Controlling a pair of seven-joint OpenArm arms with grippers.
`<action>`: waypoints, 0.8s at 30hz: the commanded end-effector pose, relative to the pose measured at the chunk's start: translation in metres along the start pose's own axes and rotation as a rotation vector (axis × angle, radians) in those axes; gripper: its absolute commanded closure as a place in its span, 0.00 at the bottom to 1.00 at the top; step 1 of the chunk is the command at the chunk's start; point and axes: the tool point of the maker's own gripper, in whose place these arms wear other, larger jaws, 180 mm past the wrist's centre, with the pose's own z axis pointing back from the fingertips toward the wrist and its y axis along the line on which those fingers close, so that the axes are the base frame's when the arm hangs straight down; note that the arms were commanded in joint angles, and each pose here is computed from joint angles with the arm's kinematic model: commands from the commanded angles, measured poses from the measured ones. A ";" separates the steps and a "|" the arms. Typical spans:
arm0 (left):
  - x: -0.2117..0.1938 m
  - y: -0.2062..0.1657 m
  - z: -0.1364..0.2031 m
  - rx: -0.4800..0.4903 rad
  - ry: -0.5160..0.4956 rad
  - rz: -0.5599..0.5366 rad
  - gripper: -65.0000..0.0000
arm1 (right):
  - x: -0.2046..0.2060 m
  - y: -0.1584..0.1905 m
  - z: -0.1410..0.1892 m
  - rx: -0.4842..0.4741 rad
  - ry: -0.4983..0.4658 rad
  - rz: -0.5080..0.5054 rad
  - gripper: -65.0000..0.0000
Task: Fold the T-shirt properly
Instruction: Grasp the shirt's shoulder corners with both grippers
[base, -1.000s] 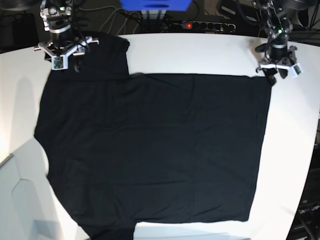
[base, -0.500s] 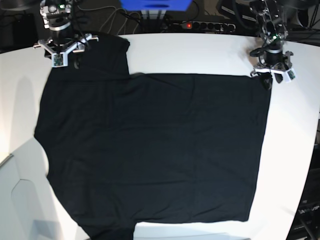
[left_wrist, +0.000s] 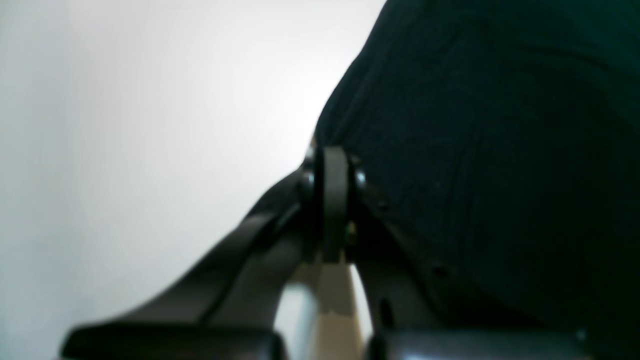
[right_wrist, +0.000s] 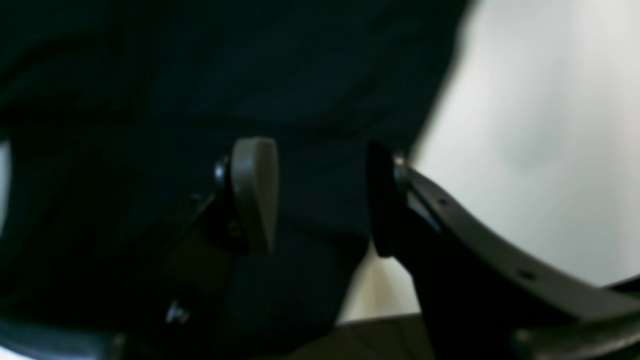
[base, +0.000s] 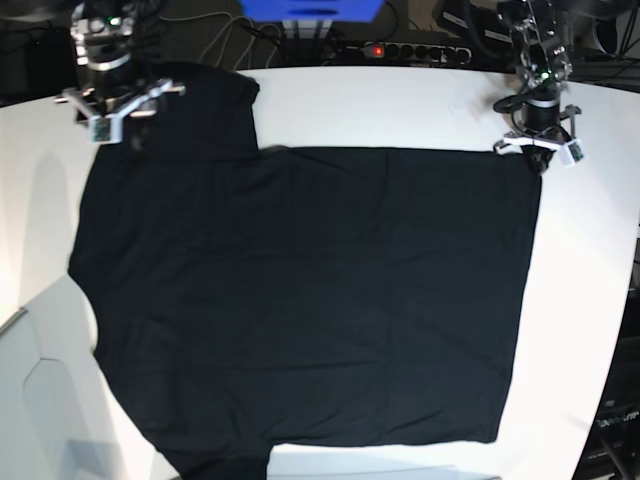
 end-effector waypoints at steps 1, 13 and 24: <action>-0.005 0.003 0.002 0.001 0.031 -0.013 1.00 | 0.004 -0.004 -0.001 -0.005 -0.020 0.001 0.54; -0.004 0.003 0.002 0.001 0.028 -0.013 1.00 | -0.039 -0.043 -0.033 -0.081 0.082 -0.063 0.54; 0.005 0.014 0.002 0.022 0.014 -0.027 1.00 | -0.059 -0.039 -0.037 -0.068 0.130 -0.081 0.54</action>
